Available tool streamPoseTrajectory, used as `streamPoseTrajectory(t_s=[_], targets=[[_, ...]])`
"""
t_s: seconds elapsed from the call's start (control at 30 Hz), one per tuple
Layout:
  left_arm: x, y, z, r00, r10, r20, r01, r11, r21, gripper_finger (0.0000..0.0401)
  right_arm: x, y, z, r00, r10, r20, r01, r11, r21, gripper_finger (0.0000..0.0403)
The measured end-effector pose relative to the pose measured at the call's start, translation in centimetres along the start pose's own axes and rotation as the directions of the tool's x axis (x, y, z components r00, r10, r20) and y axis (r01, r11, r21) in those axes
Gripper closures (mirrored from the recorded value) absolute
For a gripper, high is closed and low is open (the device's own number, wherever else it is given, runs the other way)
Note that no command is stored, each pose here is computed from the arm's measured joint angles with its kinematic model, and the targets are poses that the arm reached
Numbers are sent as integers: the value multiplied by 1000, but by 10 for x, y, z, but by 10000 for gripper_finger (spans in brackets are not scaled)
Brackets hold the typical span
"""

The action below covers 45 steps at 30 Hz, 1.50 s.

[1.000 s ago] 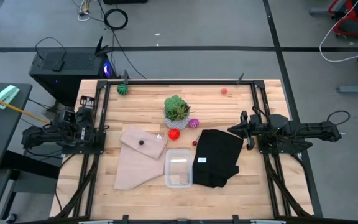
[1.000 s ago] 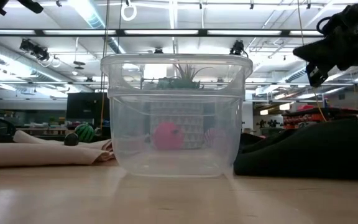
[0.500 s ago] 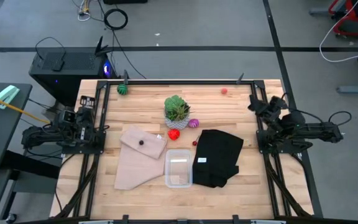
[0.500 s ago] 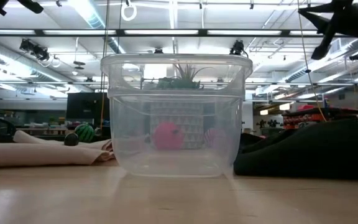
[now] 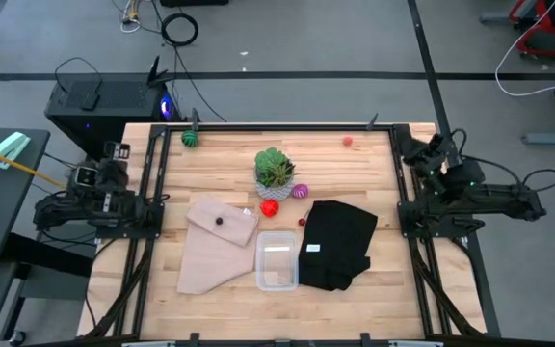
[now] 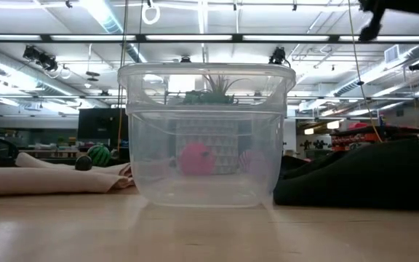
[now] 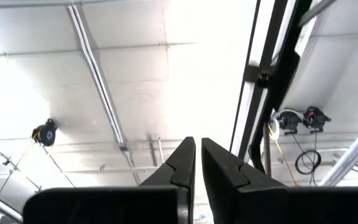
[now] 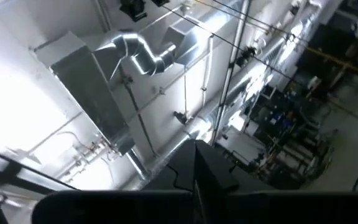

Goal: Pick and placing Produce into tupperware
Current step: Put the green watermelon into the transparent container

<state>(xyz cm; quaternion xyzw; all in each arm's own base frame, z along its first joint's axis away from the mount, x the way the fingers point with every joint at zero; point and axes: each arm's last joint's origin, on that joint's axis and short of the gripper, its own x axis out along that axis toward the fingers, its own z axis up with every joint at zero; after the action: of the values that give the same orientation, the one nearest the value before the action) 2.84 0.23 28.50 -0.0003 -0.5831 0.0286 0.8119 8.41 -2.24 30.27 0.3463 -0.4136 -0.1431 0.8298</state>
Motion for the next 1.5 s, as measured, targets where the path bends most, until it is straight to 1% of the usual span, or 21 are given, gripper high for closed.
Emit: streamPoseTrajectory(t_s=[0.1,0.2,0.27,0.33,0.4,0.43,0.5,0.57,0.63,0.7,0.8,0.87,0.97,1.03,1.13,1.2,1.3,1.37,1.43,1.5], targets=[[6,1,6,999,41,18,-41,999,-1,367,22,19,8,1000,31,7,-30,994,-101,389],[14,3,10,993,120,-3,-120,993,-1,371,44,38,16,998,69,2,-67,979,-190,389],[23,4,14,983,179,-46,-179,984,5,373,58,52,23,996,86,-5,-85,968,-234,389],[33,5,18,964,235,-124,-233,972,30,373,72,64,30,997,75,-28,-80,960,-269,389],[45,7,20,926,294,-237,-286,956,68,370,84,72,34,997,17,-80,-40,954,-298,389],[52,7,22,898,324,-297,-314,946,82,367,90,76,37,993,-29,-117,-9,950,-311,389],[64,8,22,823,379,-423,-355,925,138,363,99,81,41,968,-152,-202,66,923,-379,389],[78,9,24,751,414,-514,-369,909,192,359,107,84,47,916,-291,-276,139,876,-462,389],[95,9,28,702,426,-570,-361,903,231,355,115,87,52,857,-408,-316,199,827,-526,389],[113,8,30,657,429,-619,-335,903,271,352,122,90,59,802,-495,-334,239,779,-579,389],[138,7,33,569,440,-695,-297,898,325,349,130,97,68,728,-577,-369,244,722,-648,389],[153,7,33,490,457,-742,-273,889,367,346,134,100,74,682,-622,-384,253,693,-675,389],[176,7,34,388,492,-779,-261,870,418,344,140,103,81,612,-684,-398,276,655,-703,389],[192,8,35,337,524,-782,-284,849,446,344,144,104,84,561,-727,-396,296,623,-724,389],[212,8,35,277,568,-775,-282,819,499,346,149,101,84,474,-782,-405,310,579,-754,389],[224,9,34,252,591,-766,-283,802,526,344,153,98,82,418,-808,-415,302,555,-775,389],[237,9,31,211,599,-772,-258,796,547,341,158,92,78,342,-835,-431,283,528,-801,389],[242,8,27,165,600,-782,-231,795,561,338,160,88,75,302,-850,-432,274,512,-814,389],[243,8,25,101,602,-792,-226,789,571,337,162,84,71,266,-861,-434,260,498,-827,389],[238,9,20,8,605,-796,-221,777,589,337,162,80,69,240,-867,-437,250,490,-835,389]])
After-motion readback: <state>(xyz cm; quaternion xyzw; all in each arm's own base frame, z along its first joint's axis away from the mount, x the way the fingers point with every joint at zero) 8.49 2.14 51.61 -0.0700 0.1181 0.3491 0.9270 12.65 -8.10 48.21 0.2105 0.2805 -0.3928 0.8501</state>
